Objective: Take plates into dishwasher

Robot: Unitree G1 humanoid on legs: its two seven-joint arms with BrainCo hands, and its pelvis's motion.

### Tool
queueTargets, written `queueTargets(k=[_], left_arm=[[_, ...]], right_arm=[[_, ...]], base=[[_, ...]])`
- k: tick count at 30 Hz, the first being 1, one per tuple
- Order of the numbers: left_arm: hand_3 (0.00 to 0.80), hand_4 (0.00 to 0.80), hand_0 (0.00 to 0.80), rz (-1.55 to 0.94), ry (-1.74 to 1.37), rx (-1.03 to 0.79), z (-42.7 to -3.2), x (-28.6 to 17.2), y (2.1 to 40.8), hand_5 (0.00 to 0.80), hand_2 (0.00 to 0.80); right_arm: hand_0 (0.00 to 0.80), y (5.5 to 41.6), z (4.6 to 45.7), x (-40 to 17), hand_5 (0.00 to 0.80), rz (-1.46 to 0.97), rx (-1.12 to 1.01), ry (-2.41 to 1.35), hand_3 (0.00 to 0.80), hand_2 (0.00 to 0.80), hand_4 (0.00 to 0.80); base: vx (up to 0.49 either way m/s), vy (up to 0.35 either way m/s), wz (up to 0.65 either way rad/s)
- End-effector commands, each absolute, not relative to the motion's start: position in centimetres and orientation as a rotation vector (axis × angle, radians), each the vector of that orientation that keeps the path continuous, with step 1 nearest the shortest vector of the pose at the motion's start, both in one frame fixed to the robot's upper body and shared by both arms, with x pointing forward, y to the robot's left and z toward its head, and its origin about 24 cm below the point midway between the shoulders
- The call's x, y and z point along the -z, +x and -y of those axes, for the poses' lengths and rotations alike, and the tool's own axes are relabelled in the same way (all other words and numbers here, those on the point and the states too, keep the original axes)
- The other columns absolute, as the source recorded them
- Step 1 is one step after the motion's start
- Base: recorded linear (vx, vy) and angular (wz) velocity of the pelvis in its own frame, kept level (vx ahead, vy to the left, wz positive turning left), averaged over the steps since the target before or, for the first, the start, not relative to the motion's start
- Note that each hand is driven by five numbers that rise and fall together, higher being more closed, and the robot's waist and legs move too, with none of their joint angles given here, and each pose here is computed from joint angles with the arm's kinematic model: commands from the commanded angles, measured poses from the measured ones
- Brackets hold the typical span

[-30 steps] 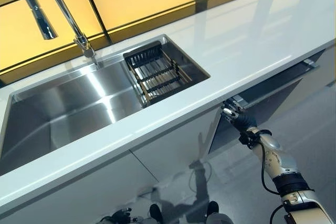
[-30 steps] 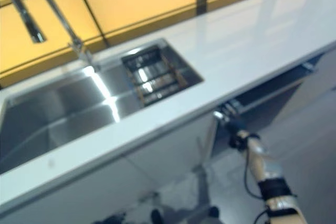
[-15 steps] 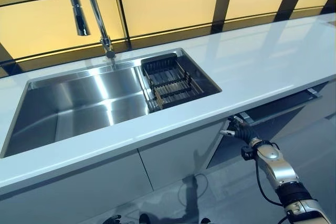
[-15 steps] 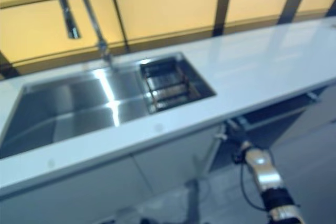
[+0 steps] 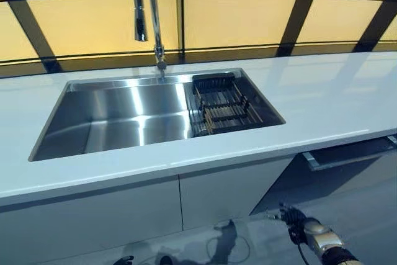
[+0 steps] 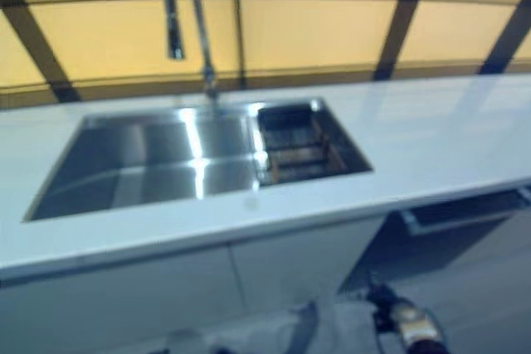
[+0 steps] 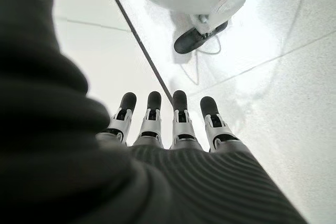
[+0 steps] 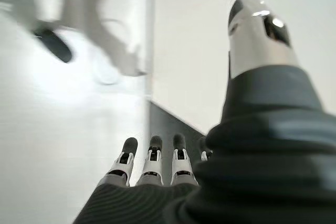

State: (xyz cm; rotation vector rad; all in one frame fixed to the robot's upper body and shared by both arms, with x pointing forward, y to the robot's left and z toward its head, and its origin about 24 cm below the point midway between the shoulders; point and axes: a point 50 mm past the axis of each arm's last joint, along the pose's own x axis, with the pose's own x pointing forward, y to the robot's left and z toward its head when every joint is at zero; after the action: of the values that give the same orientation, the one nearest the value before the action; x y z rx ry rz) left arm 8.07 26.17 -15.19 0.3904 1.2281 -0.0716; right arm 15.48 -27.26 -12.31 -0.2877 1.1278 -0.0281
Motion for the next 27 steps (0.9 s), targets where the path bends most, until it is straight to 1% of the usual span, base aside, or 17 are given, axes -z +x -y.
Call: queueTargets(k=[1,8,12,16,21,23,27], left_arm=[[0.0,0.0,0.0,-1.169,0.416,0.082,-26.4,14.3,11.7,0.0,0.0],[0.0,0.0,0.0,-1.216,0.476,0.167,-26.6,14.4,11.3,0.0,0.0],[0.0,0.0,0.0,-1.24,0.477,0.156,-27.0,14.4,10.8,0.0,0.0],[0.0,0.0,0.0,-1.228,0.498,0.153,-27.7,14.0,11.6,0.0,0.0],[0.0,0.0,0.0,-1.215,0.507,0.186,-27.4,13.9,12.1,0.0,0.0],[0.0,0.0,0.0,-1.221,0.478,0.196,-26.4,14.4,11.6,0.0,0.0],[0.0,0.0,0.0,-1.218,0.446,0.208,-25.4,14.8,11.4,0.0,0.0]], right_arm=[[0.0,18.0,27.4,11.4,0.0,-1.062,0.07,-0.288,0.0,0.0,0.0],[0.0,14.2,26.5,13.5,0.0,-1.122,0.13,-0.242,0.0,0.0,0.0],[0.0,13.3,26.7,13.8,0.0,-1.145,0.103,-0.252,0.0,0.0,0.0],[0.0,12.7,26.3,14.2,0.0,-1.166,0.068,-0.248,0.0,0.0,0.0],[0.0,11.5,26.7,14.5,0.0,-1.195,0.072,-0.241,0.0,0.0,0.0],[0.0,10.8,26.7,14.7,0.0,-1.224,0.062,-0.258,0.0,0.0,0.0],[0.0,10.7,26.7,14.8,0.0,-1.244,0.045,-0.281,0.0,0.0,0.0]], base=[[0.078,0.184,0.27],[0.085,0.224,0.31],[-0.044,-0.007,0.52],[-0.035,-0.267,0.2],[0.015,-0.284,0.34],[0.077,-0.333,0.58],[0.033,-0.241,0.49]])
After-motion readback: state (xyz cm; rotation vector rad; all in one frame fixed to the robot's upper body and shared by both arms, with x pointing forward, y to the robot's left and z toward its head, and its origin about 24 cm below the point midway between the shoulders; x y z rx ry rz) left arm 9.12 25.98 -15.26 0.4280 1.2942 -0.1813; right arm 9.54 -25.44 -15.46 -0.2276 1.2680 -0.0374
